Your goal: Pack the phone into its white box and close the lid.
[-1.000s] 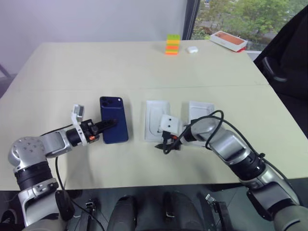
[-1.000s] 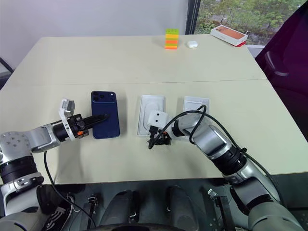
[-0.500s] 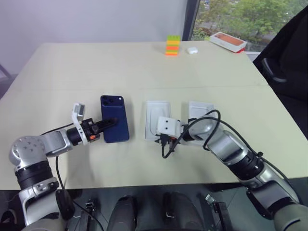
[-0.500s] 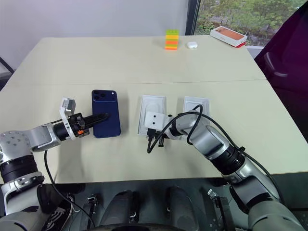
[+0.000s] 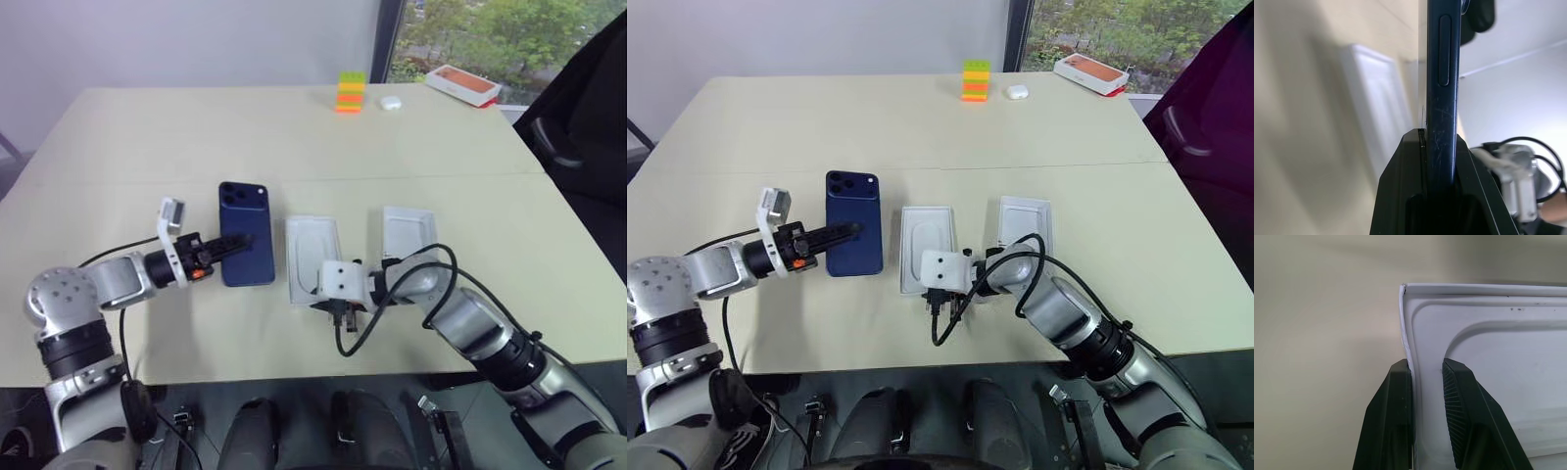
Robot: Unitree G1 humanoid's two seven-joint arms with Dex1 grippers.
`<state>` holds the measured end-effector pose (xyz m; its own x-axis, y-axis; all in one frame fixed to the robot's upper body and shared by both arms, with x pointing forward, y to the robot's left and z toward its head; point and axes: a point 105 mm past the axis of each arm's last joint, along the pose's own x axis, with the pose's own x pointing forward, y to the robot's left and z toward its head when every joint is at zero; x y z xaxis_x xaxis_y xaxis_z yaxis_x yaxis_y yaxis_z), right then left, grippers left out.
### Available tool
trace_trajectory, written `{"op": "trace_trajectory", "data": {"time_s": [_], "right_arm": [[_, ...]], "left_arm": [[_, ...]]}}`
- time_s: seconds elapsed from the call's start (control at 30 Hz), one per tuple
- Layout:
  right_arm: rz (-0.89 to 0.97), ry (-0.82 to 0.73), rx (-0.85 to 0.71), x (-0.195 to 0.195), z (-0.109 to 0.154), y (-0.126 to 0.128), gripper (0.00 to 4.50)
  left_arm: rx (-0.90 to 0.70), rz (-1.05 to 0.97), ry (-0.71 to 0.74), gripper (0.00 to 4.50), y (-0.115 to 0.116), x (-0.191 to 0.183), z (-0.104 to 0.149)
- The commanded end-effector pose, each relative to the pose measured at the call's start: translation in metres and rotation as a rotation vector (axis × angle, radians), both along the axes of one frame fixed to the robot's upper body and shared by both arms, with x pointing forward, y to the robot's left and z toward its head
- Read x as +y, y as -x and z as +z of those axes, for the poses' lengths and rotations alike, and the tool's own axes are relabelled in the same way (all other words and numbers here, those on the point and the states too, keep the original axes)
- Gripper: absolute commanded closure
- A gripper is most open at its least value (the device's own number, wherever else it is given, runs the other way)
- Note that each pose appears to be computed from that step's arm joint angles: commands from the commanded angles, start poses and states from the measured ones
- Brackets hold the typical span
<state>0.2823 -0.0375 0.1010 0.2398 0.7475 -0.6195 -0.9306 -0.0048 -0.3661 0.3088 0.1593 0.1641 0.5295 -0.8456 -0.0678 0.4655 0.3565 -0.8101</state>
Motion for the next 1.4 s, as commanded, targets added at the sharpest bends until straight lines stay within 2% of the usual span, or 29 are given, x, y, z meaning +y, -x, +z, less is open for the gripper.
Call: {"op": "trace_trajectory", "data": {"time_s": [0.03, 0.07, 0.1, 0.23, 0.3, 0.43, 0.57, 0.7, 0.93, 1.4], "right_arm": [[0.106, 0.015, 0.051, 0.004, -0.011, 0.016, 3.97], [0.097, 0.018, 0.037, 0.004, -0.010, 0.013, 3.97], [0.087, 0.019, 0.032, 0.004, -0.010, 0.011, 3.04], [0.033, -0.021, 0.015, 0.005, -0.001, 0.002, 1.22], [-0.017, -0.075, 0.033, 0.006, 0.009, -0.005, 1.22], [-0.027, -0.171, 0.095, -0.007, 0.033, -0.003, 1.22], [-0.048, -0.256, 0.182, -0.044, 0.059, -0.001, 1.22], [-0.136, -0.323, 0.183, -0.071, 0.074, -0.014, 1.22], [-0.214, -0.356, 0.166, -0.088, 0.065, -0.029, 1.22], [-0.228, -0.326, 0.119, -0.082, 0.051, -0.039, 1.22]], "left_arm": [[-0.031, -0.024, 0.027, 4.50, 0.001, -0.006, 0.013], [-0.017, -0.025, 0.021, 4.50, 0.001, -0.008, 0.009], [-0.012, -0.024, 0.027, 4.50, 0.001, -0.010, 0.008], [-0.009, -0.013, 0.039, 4.50, 0.002, -0.014, 0.005], [-0.014, -0.014, 0.042, 4.50, 0.003, -0.015, 0.006], [0.005, 0.008, 0.050, 4.50, 0.002, -0.020, 0.002], [0.047, 0.005, 0.092, 4.50, 0.005, -0.034, -0.009], [0.097, 0.026, 0.105, 4.50, 0.005, -0.043, -0.022], [0.157, 0.038, 0.084, 4.50, 0.004, -0.051, -0.036], [0.182, -0.028, 0.076, 4.50, 0.004, -0.076, -0.042]]}}
